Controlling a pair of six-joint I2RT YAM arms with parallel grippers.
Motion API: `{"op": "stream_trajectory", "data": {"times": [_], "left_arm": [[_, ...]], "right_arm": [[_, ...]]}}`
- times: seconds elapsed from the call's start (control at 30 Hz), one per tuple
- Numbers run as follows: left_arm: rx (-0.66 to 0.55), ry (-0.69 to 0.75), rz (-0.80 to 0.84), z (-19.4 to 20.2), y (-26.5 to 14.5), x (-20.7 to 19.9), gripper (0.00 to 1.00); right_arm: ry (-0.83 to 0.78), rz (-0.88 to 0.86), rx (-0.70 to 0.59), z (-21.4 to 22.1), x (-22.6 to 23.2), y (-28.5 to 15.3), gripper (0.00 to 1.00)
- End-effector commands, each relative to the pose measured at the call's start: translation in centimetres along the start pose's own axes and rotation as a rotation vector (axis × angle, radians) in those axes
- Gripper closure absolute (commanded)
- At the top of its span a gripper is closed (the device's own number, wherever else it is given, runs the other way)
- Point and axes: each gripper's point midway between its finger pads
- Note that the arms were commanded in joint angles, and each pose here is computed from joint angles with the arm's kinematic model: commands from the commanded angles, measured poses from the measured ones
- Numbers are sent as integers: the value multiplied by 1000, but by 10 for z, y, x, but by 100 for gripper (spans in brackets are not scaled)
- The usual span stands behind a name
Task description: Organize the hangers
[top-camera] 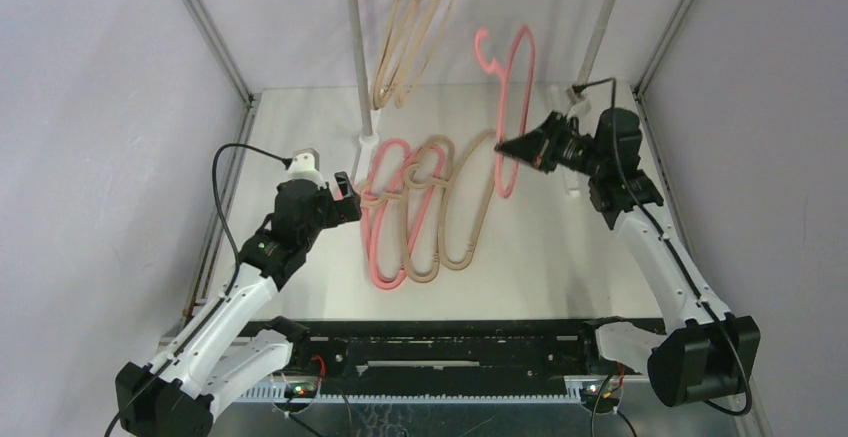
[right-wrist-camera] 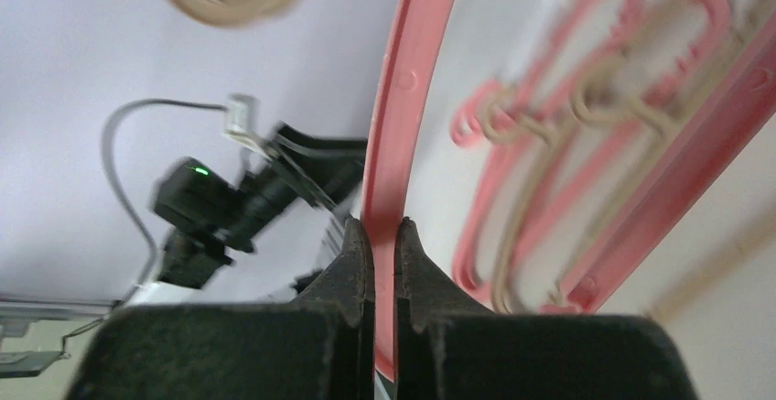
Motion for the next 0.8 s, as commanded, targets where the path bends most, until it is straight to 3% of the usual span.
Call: {"op": "stream_trajectory", "data": {"times": [0.0,0.2,0.77], "left_arm": [[-47,-15,26,-16,-4,-7,1],[-50,-15,26,-16,-6,-7,0],[-29,1,9,-11,-4,-3,0]], "right_arm": [[-167,-281,-130,-61,102,-20,100],[-174,-372,-247,-114,142,-14,100],[26,-367,-490,-199,110,31,100]]}}
Point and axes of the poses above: each gripper's point midway between its finger pads, its own y axis out along the fingers, its own x axis along the line the jaws close on, z = x × y, and after that the axes turned 2 degrees about y, right-handed
